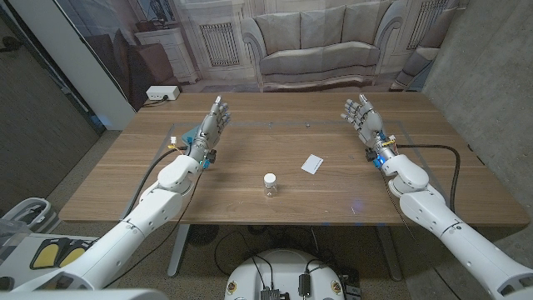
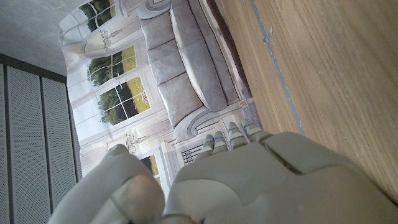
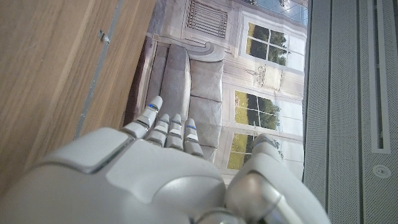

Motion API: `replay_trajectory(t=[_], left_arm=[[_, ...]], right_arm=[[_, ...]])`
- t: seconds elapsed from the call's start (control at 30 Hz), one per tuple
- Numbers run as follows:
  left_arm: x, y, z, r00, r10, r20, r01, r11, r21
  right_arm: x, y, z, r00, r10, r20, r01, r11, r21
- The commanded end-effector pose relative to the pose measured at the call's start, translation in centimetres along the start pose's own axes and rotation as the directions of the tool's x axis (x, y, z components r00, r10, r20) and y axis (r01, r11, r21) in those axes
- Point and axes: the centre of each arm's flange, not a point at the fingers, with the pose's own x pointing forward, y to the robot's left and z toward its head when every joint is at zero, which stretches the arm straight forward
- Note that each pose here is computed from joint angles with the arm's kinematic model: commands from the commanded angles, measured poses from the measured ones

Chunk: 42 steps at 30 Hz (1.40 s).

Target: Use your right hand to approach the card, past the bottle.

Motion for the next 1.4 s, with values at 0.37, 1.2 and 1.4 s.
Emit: replay_trajectory(t=[0.37, 1.2, 1.4], left_arm=[[-1.1, 1.0, -0.9, 1.0, -0.025, -0.012, 0.025, 1.0, -0.01], [-1.1, 0.8, -0.1, 0.999, -0.039, -0.004, 0.039, 0.999, 0.015], [-1.0, 0.7, -0.1, 0.999, -0.04, -0.005, 0.04, 0.999, 0.013]], right_arm=[[-1.3, 2.0, 1.4, 0.998, 0.03, 0.064, -0.027, 0.999, -0.045], [-1.2, 3.6, 3.1, 0.99, 0.068, 0.122, -0.055, 0.993, -0.105], [-1.3, 3.6, 3.8, 0.988, 0.096, 0.121, -0.076, 0.985, -0.156]])
